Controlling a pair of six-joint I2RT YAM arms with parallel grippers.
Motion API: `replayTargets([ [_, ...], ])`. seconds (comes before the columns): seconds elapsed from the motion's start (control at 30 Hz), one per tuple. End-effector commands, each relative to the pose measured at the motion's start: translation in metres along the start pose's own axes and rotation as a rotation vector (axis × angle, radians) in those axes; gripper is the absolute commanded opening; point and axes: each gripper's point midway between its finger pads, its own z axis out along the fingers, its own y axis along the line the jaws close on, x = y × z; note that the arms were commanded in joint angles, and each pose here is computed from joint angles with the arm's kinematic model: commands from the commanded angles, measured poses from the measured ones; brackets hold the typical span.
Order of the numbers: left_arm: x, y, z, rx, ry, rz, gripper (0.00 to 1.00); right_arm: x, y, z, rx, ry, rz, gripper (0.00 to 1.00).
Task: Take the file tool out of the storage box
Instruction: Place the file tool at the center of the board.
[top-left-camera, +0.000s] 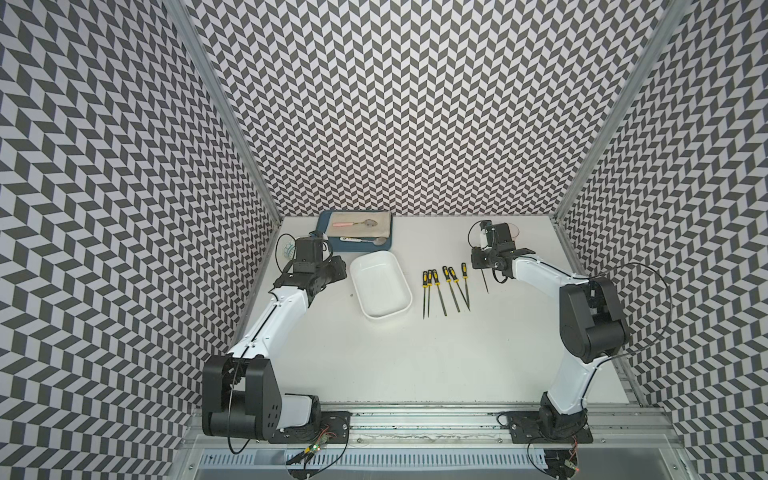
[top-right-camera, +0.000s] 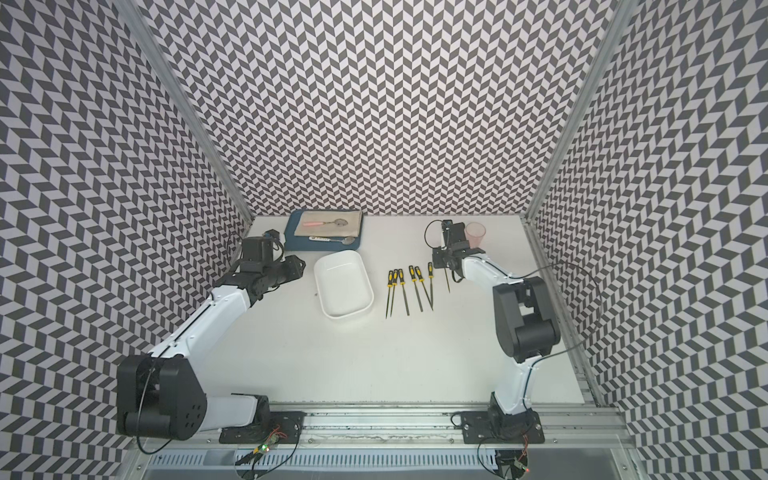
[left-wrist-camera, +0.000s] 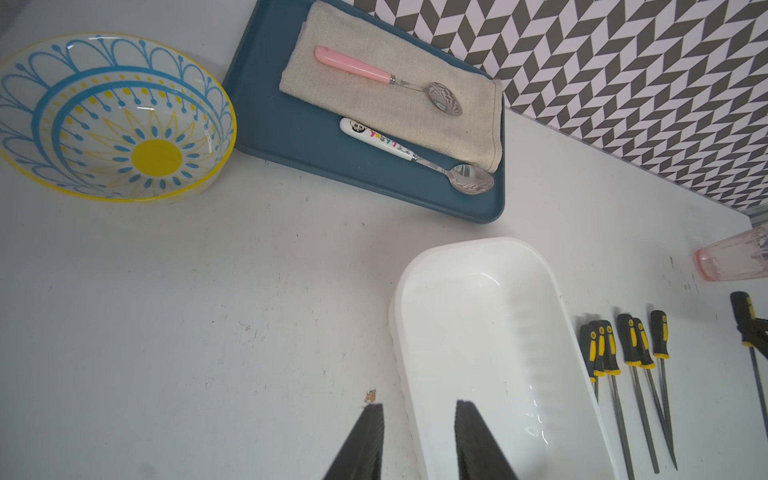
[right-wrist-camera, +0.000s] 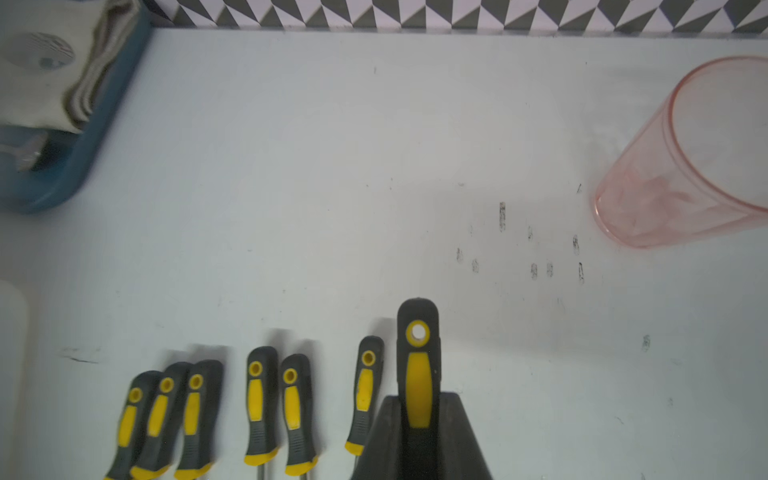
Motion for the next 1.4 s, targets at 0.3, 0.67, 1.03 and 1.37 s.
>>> replayTargets([
  [0.3,-0.008,-0.003,-0.006,0.000,-0.030,0.022,0.34,0.025,-0.002,0.035,0.002,0.050,0.035,0.00],
  [0.67,-0.007,-0.002,-0.005,-0.005,-0.029,0.021,0.34,0.038,-0.001,0.044,-0.005,0.073,0.043,0.00],
  [1.03,-0.007,-0.001,-0.005,-0.007,-0.025,0.021,0.34,0.044,-0.003,0.048,0.008,0.092,0.037,0.27],
  [1.37,-0.007,-0.001,-0.005,-0.013,-0.029,0.020,0.34,0.044,-0.005,0.044,0.018,0.087,0.037,0.47],
])
